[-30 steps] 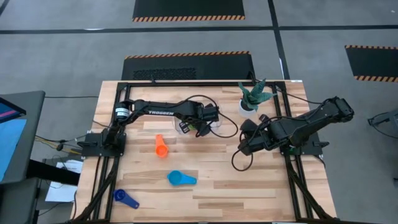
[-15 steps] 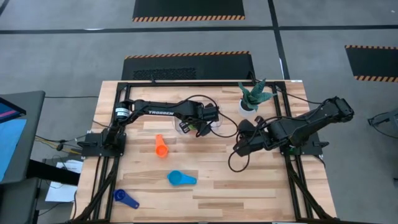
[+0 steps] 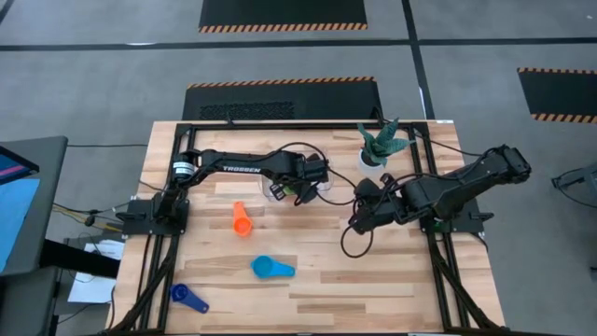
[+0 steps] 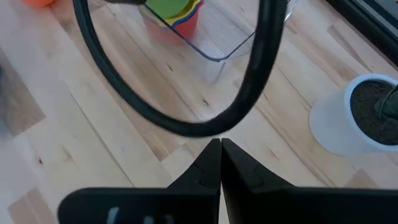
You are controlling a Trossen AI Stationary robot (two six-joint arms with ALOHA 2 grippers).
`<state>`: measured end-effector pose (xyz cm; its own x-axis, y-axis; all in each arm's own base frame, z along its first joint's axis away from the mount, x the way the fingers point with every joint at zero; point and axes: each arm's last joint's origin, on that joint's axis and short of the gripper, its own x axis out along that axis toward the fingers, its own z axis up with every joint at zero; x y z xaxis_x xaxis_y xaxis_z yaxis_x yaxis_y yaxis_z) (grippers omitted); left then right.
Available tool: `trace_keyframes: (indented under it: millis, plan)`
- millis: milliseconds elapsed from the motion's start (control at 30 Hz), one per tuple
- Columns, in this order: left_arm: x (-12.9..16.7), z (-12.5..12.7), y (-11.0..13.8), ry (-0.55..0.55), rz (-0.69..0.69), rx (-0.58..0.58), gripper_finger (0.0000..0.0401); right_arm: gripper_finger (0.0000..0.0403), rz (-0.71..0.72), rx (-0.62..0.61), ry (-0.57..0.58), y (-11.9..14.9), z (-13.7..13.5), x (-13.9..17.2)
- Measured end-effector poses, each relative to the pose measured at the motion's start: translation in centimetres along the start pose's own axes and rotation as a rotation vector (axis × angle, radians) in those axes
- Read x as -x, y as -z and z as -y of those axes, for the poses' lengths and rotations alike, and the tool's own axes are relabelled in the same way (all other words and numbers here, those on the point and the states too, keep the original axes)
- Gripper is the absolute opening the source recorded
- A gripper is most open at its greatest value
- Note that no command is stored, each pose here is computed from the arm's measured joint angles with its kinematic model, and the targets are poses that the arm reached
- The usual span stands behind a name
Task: Nest measuring cups in basket
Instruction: Stack the green measuring cup on top of the yellow measuring cup in the transparent bin
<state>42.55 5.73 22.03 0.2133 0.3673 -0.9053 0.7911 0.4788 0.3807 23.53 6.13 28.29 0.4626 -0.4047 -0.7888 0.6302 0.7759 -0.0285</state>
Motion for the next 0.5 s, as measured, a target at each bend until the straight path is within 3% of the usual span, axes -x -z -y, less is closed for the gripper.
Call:
trace_keyframes:
  millis: [333, 500]
  plan:
    - [0.08, 0.24, 0.26, -0.010, -0.096, 0.009, 0.0144, 0.0027, -0.031, 0.031, 0.038, 0.33, 0.41, 0.01]
    - [0.38, 0.68, 0.19, -0.054, -0.221, 0.134, 0.0172, 0.0027, -0.032, 0.034, 0.038, 0.34, 0.42, 0.01]
